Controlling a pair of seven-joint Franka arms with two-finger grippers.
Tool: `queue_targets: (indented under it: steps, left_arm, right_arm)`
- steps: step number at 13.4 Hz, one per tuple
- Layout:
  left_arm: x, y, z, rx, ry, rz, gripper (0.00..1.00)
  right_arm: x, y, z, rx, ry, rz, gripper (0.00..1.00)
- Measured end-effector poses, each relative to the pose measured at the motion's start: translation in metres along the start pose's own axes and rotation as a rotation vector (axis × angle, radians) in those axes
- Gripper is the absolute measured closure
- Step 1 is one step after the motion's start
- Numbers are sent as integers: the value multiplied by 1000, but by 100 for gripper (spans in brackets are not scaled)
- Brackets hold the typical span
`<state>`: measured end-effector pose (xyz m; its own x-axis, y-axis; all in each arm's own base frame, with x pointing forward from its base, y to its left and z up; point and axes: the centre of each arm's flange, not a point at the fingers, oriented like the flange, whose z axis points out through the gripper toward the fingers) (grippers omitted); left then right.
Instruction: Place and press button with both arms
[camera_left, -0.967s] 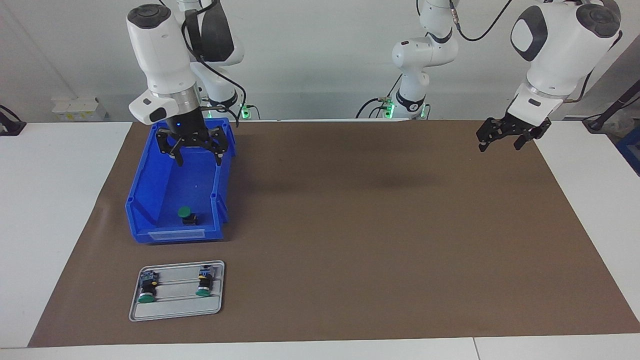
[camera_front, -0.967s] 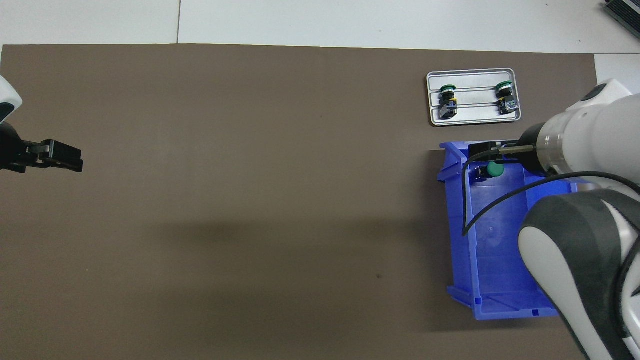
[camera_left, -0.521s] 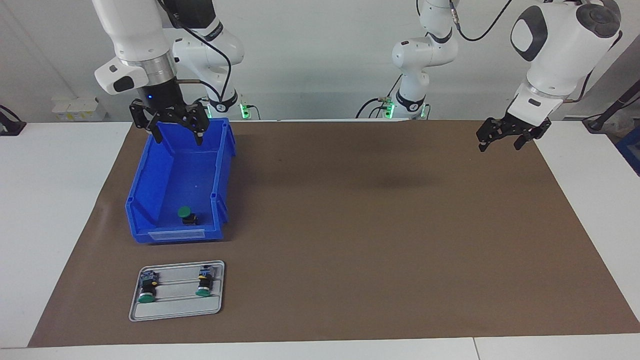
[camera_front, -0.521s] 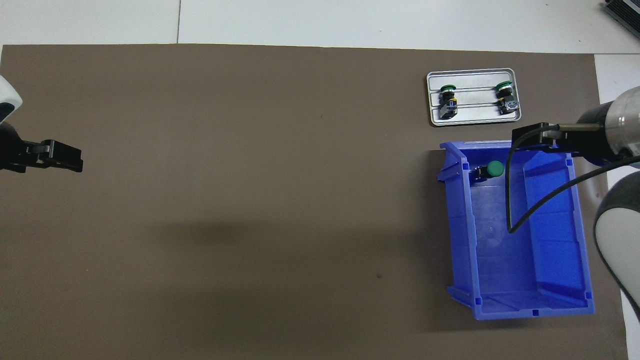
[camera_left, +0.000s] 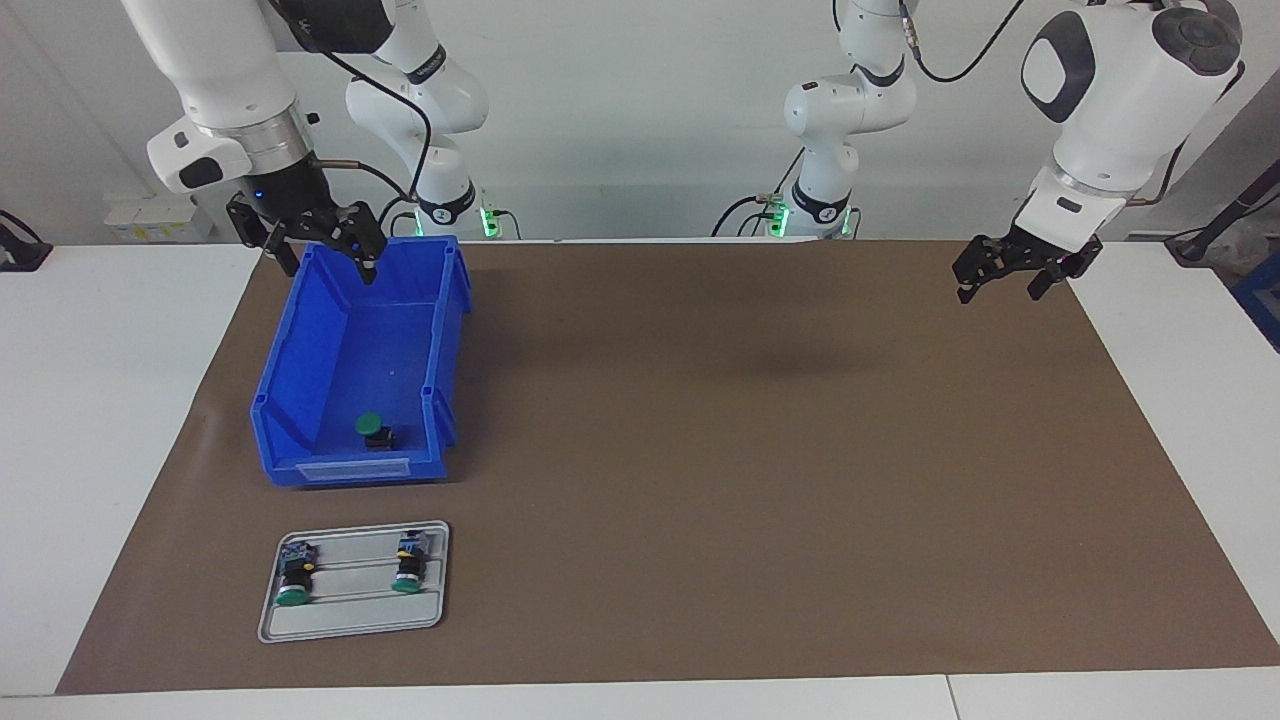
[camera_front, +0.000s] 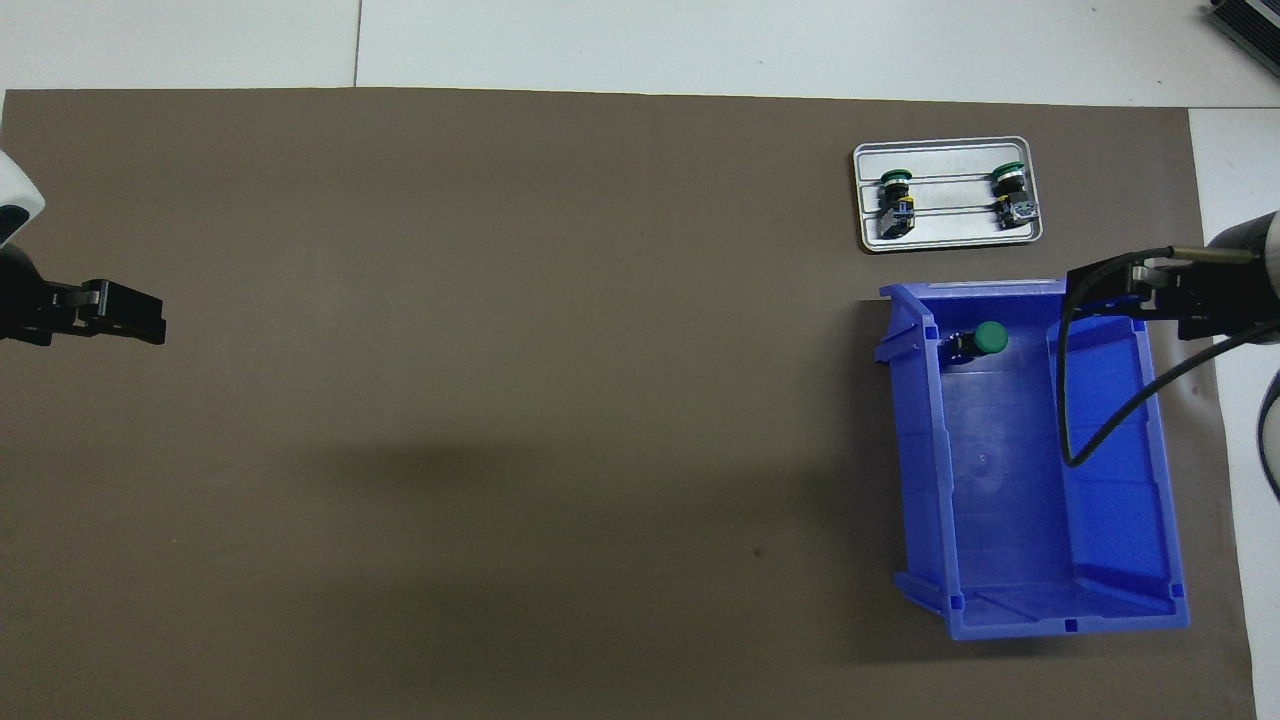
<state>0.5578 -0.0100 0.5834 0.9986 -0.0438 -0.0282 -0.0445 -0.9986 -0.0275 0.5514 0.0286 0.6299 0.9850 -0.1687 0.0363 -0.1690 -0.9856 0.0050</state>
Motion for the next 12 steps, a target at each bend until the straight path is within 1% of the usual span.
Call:
queue_targets:
  steps: [12]
  left_arm:
    - [0,0,0,0,0,0,0]
  right_arm:
    - [-5,-5,8,-4,-18,-10,0]
